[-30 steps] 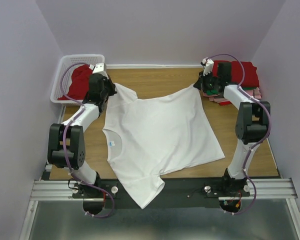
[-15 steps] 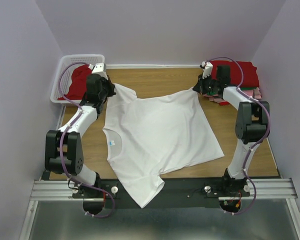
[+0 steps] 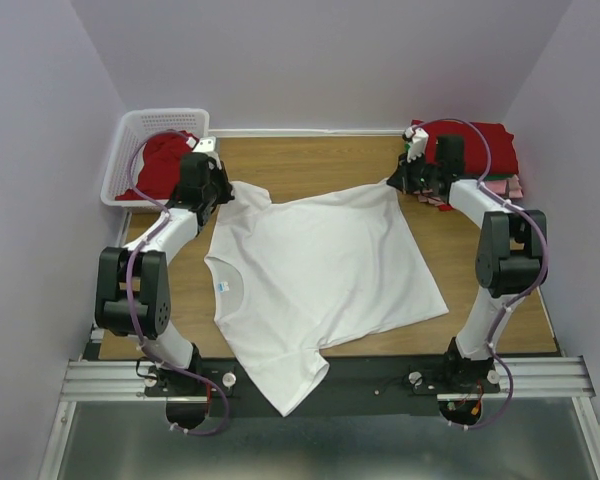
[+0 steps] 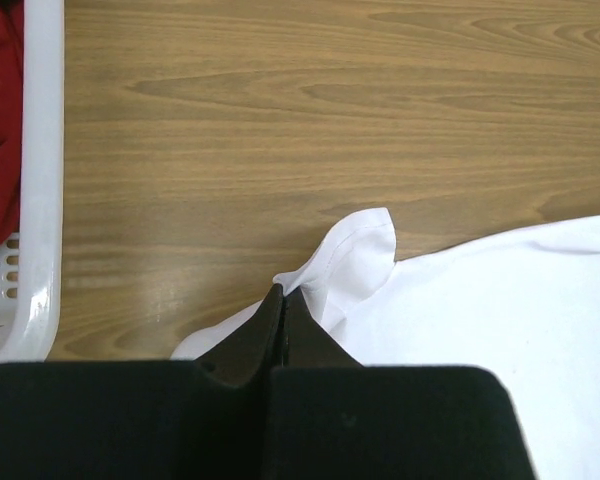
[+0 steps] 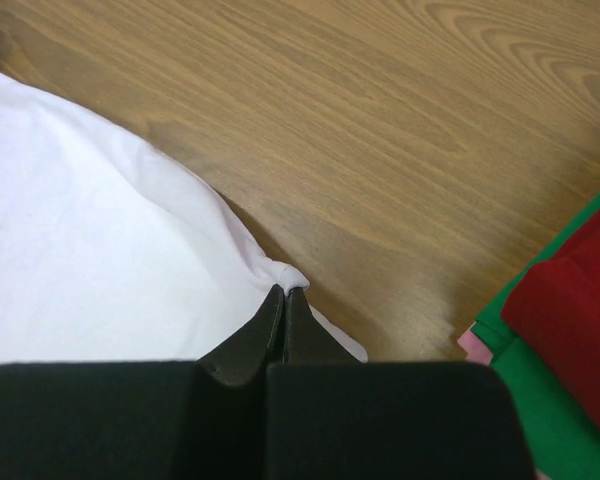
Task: Fold and stack the t-shirts
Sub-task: Flatten the tshirt out, then fold the tshirt
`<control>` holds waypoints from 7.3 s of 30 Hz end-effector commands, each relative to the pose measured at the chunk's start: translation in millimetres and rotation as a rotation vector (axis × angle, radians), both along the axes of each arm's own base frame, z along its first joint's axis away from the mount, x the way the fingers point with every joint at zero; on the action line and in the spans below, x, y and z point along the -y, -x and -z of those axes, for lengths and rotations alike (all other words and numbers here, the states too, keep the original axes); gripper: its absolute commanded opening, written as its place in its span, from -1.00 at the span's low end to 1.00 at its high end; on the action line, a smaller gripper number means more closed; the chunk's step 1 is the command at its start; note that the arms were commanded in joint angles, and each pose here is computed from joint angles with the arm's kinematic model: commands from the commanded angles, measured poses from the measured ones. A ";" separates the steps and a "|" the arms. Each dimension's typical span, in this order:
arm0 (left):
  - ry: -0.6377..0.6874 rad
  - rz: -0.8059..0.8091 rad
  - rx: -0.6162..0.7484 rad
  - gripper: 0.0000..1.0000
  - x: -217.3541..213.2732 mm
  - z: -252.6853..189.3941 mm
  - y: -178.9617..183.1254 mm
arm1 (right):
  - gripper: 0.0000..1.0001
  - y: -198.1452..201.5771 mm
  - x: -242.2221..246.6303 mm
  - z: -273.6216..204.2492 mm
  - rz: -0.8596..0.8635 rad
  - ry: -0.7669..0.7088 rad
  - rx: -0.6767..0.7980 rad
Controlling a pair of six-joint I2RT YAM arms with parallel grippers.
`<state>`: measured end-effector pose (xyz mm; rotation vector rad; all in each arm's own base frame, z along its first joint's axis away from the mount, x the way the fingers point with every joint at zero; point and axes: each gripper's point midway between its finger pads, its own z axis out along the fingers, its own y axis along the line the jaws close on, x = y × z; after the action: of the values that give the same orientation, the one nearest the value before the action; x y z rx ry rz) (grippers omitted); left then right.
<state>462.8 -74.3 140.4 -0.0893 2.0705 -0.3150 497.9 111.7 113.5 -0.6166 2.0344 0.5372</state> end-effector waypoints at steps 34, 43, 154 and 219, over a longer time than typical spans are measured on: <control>0.132 0.162 -0.051 -1.00 25.3 -33.2 112.1 | -0.99 -23.4 6.6 3.6 -0.002 0.020 0.038; 0.175 0.175 -0.082 -1.00 30.5 -33.8 134.1 | -0.99 -26.1 8.5 6.7 0.012 0.031 0.035; 0.266 0.235 -0.268 -1.00 41.5 0.4 235.2 | 0.75 82.5 96.4 15.0 0.087 0.253 0.113; 0.282 -0.442 -0.173 0.18 -48.4 45.8 131.2 | 0.45 61.9 73.2 80.2 0.238 -0.037 -0.394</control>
<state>317.0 -41.0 79.2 -0.6533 2.2282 -0.3445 428.2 36.2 38.9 -0.2753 2.4029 0.5865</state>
